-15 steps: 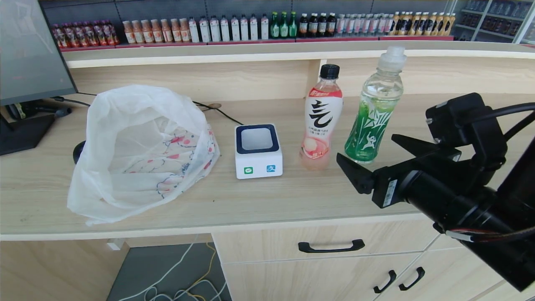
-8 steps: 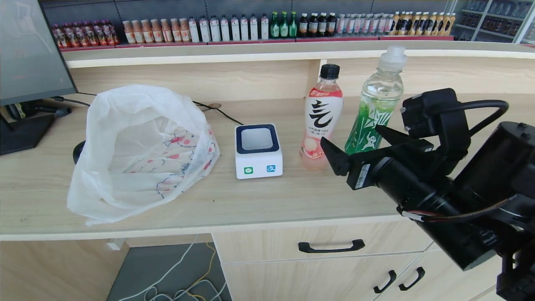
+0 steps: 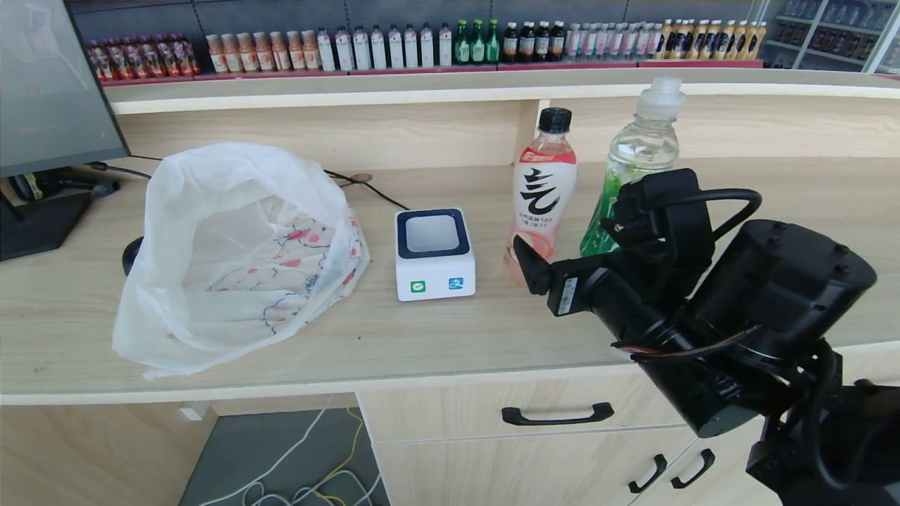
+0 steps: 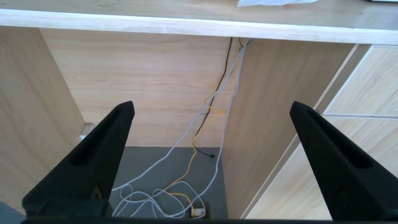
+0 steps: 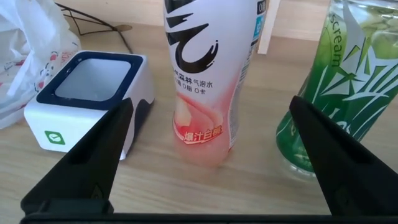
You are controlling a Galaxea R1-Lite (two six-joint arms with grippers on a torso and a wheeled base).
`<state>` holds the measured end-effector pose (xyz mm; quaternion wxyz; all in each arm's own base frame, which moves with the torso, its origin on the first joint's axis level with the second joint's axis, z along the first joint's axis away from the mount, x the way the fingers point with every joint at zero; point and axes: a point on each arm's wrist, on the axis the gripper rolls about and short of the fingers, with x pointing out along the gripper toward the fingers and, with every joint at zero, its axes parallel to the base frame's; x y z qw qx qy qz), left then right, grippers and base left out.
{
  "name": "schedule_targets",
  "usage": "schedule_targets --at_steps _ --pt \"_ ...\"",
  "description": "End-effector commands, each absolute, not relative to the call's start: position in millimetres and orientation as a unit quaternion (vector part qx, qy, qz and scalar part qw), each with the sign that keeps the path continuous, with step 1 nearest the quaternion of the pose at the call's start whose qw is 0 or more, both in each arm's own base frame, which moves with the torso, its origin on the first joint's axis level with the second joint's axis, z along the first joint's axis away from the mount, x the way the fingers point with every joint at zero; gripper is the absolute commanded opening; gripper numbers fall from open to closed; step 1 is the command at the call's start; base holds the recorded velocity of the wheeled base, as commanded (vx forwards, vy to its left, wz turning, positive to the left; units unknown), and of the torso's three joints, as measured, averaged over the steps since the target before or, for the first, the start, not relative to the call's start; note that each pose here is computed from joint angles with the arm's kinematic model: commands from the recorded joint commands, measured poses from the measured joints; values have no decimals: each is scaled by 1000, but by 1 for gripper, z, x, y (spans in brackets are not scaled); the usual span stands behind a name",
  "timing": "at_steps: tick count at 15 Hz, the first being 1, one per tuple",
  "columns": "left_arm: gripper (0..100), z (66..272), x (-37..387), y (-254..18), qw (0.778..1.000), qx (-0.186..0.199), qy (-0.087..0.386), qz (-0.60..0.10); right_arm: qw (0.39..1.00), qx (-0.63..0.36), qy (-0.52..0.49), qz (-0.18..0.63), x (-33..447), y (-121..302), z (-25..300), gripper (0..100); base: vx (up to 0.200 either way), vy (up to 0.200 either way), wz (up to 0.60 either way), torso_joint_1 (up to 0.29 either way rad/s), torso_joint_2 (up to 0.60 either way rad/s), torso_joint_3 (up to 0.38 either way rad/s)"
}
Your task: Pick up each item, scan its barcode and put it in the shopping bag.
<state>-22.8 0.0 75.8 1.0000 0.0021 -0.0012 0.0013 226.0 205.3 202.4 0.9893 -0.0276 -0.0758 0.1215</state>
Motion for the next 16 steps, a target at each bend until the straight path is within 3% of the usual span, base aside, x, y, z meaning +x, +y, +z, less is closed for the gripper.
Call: schedule_targets --at_steps 1,16 --pt "100 76 -23 0 1000 2 -2 2 989 -27 -76 121 232 210 201 100 0 0 0 0 0 0" --pt "100 76 -23 0 1000 2 -2 2 990 -17 -93 104 271 231 201 100 0 0 0 0 0 0"
